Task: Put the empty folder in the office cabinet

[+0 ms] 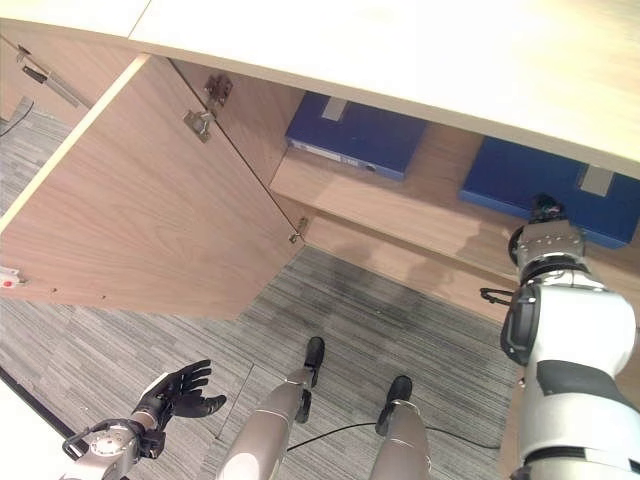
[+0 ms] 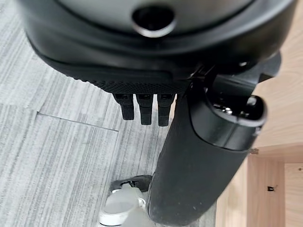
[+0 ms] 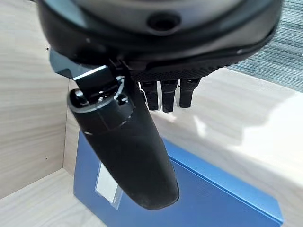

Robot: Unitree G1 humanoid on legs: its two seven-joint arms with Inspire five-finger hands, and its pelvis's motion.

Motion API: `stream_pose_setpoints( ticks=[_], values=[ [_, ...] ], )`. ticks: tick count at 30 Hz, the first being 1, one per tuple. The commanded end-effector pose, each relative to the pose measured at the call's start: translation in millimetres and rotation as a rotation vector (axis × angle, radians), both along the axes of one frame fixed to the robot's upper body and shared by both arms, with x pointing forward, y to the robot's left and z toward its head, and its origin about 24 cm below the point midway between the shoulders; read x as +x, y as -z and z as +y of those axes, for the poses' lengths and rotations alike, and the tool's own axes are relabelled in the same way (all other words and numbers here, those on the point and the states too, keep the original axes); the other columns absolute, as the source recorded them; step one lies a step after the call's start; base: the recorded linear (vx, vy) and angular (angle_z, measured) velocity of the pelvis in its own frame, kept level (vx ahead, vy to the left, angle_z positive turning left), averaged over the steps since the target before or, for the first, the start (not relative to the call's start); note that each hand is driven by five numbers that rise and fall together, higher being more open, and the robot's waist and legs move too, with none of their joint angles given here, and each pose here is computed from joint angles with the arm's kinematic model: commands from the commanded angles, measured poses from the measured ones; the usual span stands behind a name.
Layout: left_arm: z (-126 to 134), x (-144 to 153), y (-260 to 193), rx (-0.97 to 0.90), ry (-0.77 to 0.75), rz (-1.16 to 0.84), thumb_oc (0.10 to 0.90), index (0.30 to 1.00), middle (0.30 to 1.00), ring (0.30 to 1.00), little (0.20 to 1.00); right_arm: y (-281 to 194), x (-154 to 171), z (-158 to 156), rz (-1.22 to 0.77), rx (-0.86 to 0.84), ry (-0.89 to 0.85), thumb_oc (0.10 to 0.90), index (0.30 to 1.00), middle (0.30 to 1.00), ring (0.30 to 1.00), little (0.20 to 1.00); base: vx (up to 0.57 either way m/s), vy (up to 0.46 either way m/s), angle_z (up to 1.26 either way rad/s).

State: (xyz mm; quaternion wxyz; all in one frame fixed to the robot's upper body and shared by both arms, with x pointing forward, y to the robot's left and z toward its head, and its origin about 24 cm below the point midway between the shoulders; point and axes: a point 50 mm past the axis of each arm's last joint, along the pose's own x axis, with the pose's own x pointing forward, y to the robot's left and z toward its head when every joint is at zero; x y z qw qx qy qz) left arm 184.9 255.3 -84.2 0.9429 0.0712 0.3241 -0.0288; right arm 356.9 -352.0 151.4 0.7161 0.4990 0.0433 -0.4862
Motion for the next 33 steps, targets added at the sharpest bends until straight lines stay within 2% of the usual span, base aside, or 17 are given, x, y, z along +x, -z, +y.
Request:
stream_pose_setpoints(
  ticks=[1, 7, 8, 9, 11, 12, 13, 14, 17, 19, 20, 22, 23, 25, 29, 33],
  values=[
    [15, 5, -7, 0.014, -0.077, -0.043, 0.8, 0.9, 0.9, 0.9, 0.9, -9, 2, -4, -0.07, -0.09, 0.004, 0.8, 0.9, 0.9, 0.9, 0.9, 0.0, 0.0, 0.0],
    [11, 8, -1, -0.032, -0.158, -0.044, 0.8, 0.9, 0.9, 0.9, 0.9, 60, 11, 59, -0.01, -0.099, -0.141, 0.8, 0.9, 0.9, 0.9, 0.9, -0.01, 0.005, -0.09],
    [11, 3, 3, -0.047, -0.199, -0.029, 0.8, 0.9, 0.9, 0.9, 0.9, 78, 9, 87, -0.019, -0.176, -0.236, 0.8, 0.9, 0.9, 0.9, 0.9, 0.04, 0.012, -0.08],
    [12, 2, 4, -0.045, -0.201, -0.025, 0.8, 0.9, 0.9, 0.9, 0.9, 80, 8, 89, -0.013, -0.176, -0.238, 0.8, 0.9, 0.9, 0.9, 0.9, 0.1, 0.032, -0.1],
    [12, -10, 12, -0.056, -0.263, 0.003, 0.8, 0.9, 0.9, 0.9, 0.9, 106, -17, 131, -0.032, -0.398, -0.45, 0.8, 0.9, 0.9, 0.9, 0.9, 0.11, 0.041, -0.1],
    [13, -14, 14, -0.05, -0.28, 0.01, 0.8, 0.9, 0.9, 0.9, 0.9, 114, -30, 134, -0.019, -0.503, -0.529, 0.8, 0.9, 0.9, 0.9, 0.9, 0.07, 0.039, 0.01],
    [13, -15, 14, -0.05, -0.28, 0.012, 0.8, 0.9, 0.9, 0.9, 0.9, 115, -31, 134, -0.017, -0.503, -0.529, 0.8, 0.9, 0.9, 0.9, 0.9, 0.12, 0.042, 0.09],
    [17, -22, 17, -0.043, -0.298, 0.023, 0.8, 0.9, 0.9, 0.9, 0.9, 133, -56, 127, 0.033, -0.636, -0.634, 0.8, 0.9, 0.9, 0.9, 0.9, 0.13, 0.029, 0.0],
    [22, -31, 22, -0.037, -0.314, 0.039, 0.8, 0.9, 0.9, 0.9, 0.9, 157, -84, 118, 0.089, -0.766, -0.81, 0.8, 0.9, 0.9, 0.9, 0.9, 0.12, 0.04, 0.03],
    [23, -35, 24, -0.039, -0.316, 0.05, 0.8, 0.9, 0.9, 0.9, 0.9, 164, -92, 116, 0.103, -0.77, -0.834, 0.8, 0.9, 0.9, 0.9, 0.9, 0.08, 0.012, -0.03],
    [25, -40, 27, -0.037, -0.317, 0.073, 0.8, 0.9, 0.9, 0.9, 0.9, 175, -104, 117, 0.138, -0.805, -0.919, 0.8, 0.9, 0.9, 0.9, 0.9, 0.1, -0.005, -0.05],
    [25, -44, 29, -0.035, -0.316, 0.081, 0.8, 0.9, 0.9, 0.9, 0.9, 180, -110, 118, 0.146, -0.81, -0.951, 0.8, 0.9, 0.9, 0.9, 0.9, 0.09, -0.017, -0.01],
    [28, -48, 30, -0.036, -0.324, 0.088, 0.8, 0.9, 0.9, 0.9, 0.9, 186, -117, 122, 0.157, -0.836, -1.033, 0.8, 0.9, 0.9, 0.9, 0.9, 0.05, -0.023, 0.0],
    [30, -52, 30, -0.038, -0.325, 0.089, 0.8, 0.9, 0.9, 0.9, 0.9, 192, -124, 124, 0.188, -0.861, -1.087, 0.8, 0.9, 0.9, 0.9, 0.9, 0.04, -0.057, 0.06],
    [32, -53, 30, -0.03, -0.323, 0.092, 0.8, 0.9, 0.9, 0.9, 0.9, 197, -128, 131, 0.175, -0.847, -1.128, 0.8, 0.9, 0.9, 0.9, 0.9, -0.06, -0.084, 0.2],
    [29, -38, 27, -0.062, -0.362, 0.048, 0.8, 0.9, 0.9, 0.9, 0.9, 196, -125, 130, 0.192, -0.874, -1.136, 0.8, 0.9, 0.9, 0.9, 0.9, -0.19, -0.04, 0.68]
  ],
)
